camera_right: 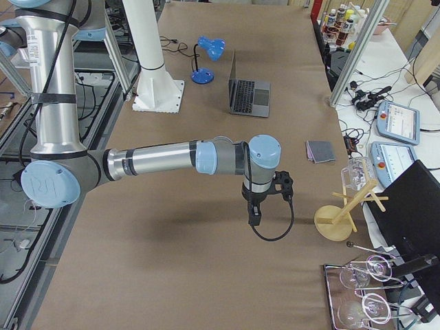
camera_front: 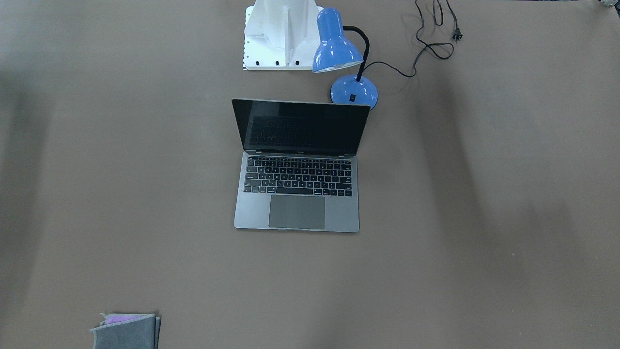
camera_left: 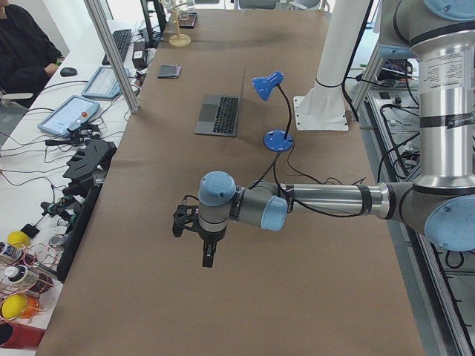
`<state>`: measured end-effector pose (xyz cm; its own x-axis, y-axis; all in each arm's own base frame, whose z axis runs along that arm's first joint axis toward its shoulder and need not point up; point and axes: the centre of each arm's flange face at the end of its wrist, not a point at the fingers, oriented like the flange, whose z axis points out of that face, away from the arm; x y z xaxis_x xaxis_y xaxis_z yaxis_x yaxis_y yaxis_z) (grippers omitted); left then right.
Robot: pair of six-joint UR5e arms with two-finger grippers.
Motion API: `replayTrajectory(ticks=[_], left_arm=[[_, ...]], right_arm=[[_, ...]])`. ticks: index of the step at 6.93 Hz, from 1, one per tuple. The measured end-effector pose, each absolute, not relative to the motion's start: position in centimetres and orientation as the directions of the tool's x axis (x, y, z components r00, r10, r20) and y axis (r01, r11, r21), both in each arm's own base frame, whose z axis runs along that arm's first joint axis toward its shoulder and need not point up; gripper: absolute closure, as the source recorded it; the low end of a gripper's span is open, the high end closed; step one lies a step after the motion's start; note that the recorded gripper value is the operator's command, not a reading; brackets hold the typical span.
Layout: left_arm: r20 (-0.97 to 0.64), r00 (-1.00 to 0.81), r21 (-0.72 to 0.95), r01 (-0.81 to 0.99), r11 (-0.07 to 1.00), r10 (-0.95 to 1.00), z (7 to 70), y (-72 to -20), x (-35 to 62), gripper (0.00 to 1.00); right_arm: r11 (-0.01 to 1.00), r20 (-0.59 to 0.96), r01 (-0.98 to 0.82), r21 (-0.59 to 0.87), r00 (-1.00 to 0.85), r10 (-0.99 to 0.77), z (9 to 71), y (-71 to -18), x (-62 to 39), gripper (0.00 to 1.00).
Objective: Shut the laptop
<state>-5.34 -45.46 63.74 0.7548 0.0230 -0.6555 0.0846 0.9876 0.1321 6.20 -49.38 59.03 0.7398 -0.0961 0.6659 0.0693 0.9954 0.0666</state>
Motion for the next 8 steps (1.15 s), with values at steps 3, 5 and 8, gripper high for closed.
replayTrajectory(ticks=[3,5,8], left_arm=[[-0.654,0.756,0.140,0.080,0.987,0.031,64.0,-45.6,-5.4,0.01],[-0.655,0.755,0.135,0.082,0.987,0.027,64.0,-46.3,-5.3,0.02],[-0.652,0.758,0.129,0.085,0.988,0.020,64.5,-47.6,-5.2,0.02]], right_arm=[[0.995,0.665,0.070,0.074,0.740,-0.101,58.7,-49.4,6.2,0.00],[0.995,0.665,0.069,0.075,0.740,-0.102,58.6,-49.4,6.2,0.00],[0.995,0.673,0.068,0.073,0.733,-0.100,58.6,-49.4,6.1,0.00]])
